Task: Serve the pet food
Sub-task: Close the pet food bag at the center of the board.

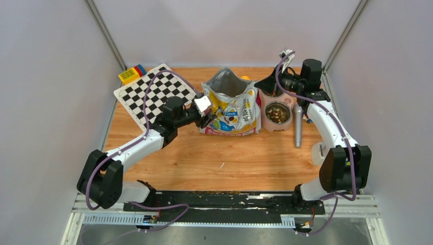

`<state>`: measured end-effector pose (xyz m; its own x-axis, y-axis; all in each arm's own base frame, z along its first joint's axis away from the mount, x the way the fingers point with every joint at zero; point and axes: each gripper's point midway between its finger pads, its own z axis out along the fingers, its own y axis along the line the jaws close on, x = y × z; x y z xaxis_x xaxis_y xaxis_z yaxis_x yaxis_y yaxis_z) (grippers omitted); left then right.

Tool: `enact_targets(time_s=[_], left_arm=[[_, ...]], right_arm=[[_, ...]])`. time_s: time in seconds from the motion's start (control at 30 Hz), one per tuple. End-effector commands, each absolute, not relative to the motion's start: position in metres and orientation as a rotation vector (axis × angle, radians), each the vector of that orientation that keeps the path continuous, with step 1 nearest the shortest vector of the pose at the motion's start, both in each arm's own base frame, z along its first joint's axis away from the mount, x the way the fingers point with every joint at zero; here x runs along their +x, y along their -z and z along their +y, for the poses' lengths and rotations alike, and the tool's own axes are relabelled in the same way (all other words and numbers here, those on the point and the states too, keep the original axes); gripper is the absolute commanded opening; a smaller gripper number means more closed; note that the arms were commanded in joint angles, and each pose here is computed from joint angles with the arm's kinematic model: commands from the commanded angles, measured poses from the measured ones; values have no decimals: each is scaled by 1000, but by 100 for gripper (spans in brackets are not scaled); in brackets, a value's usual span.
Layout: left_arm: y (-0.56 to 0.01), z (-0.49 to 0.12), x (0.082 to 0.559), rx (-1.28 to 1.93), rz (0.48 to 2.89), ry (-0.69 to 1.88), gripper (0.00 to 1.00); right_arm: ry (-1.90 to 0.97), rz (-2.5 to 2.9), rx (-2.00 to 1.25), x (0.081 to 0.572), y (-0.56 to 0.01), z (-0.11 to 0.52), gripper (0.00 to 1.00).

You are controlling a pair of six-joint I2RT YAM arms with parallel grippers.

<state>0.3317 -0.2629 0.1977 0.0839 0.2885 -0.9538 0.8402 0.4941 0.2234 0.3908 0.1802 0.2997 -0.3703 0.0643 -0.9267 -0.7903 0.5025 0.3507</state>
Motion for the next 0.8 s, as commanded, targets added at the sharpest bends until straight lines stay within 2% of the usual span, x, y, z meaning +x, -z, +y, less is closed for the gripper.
enact_targets(time_s=[0.0, 0.2, 0.37, 0.47, 0.6, 0.67, 0.77], left_arm=[[-221, -254, 331, 1081, 1423, 479, 65], [-221, -229, 340, 1032, 1442, 424, 67], [-242, -220, 346, 967, 1453, 434, 70], [-261, -218, 349, 942, 1458, 462, 73], [-282, -218, 347, 927, 1468, 534, 76], [-289, -219, 344, 938, 1466, 573, 84], [-293, -223, 338, 978, 1457, 614, 87]], right_arm=[[-1060, 1616, -690, 382, -323, 187, 0], [-1072, 1605, -705, 380, -328, 189, 0], [-1098, 1584, -777, 370, -328, 192, 0], [-1129, 1569, -819, 364, -328, 195, 7], [-1166, 1533, -888, 354, -330, 203, 23], [-1168, 1516, -919, 349, -330, 206, 29], [-1157, 1495, -968, 346, -328, 210, 32]])
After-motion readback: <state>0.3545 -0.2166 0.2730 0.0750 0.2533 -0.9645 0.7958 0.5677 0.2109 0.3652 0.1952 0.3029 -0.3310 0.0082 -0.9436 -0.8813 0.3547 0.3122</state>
